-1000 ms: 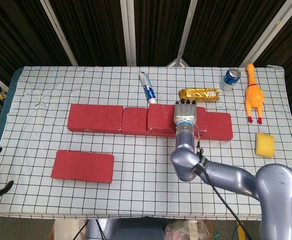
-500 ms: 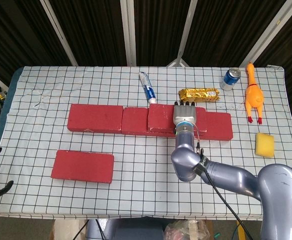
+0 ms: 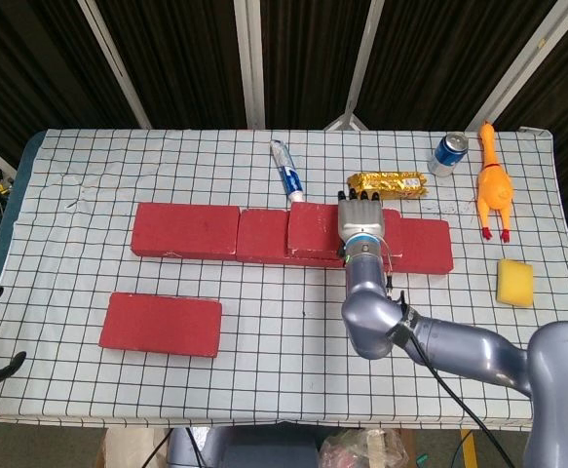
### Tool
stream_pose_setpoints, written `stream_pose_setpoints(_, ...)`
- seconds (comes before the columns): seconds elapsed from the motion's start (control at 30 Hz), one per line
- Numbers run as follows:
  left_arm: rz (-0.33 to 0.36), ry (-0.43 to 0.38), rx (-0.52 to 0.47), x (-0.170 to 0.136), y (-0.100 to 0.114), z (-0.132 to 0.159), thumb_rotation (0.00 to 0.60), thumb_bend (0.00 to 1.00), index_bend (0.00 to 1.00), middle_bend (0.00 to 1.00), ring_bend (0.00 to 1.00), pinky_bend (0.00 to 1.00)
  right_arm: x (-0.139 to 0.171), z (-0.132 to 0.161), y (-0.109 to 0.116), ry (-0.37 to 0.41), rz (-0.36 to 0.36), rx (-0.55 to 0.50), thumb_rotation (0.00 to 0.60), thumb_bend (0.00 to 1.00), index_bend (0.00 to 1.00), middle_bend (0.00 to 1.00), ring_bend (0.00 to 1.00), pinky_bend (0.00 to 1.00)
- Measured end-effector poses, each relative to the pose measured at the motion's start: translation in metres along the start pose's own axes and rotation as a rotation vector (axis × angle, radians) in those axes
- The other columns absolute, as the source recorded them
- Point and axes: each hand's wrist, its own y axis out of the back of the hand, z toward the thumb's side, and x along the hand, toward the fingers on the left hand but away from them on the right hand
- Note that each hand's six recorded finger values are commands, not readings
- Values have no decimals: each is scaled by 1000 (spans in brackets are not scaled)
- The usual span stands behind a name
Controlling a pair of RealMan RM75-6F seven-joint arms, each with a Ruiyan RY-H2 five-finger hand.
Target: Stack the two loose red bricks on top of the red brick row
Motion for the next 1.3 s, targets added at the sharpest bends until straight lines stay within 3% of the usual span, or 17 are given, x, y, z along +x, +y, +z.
stream_pose_setpoints(0.27,-7,-25,-17,-1,0,4,600,0,140,12,18,113,39,-40,15,81,-162,-58,600,190,6,0,0,0)
stream_pose_setpoints(0.6,2,-50,-33,0,1,8,600,0,139,13,16,55,79,-122,-8,126,-290,-144,600,189,7,0,0,0)
stream_pose_setpoints(0.8,-16,-97,-63,3,-4,17,600,0,139,10,6,30,107,-166,-38,157,-351,-171,600,189,6,0,0,0)
stream_pose_setpoints(1.07,-64,-133,-45,17,-6,29,600,0,106,0,0,26,154,-220,-104,150,-380,-203,600,189,6,0,0,0)
stream_pose_setpoints(1.3,-168,-172,17,36,-5,45,600,0,65,0,0,27,180,-250,-129,134,-482,-242,600,190,6,0,0,0)
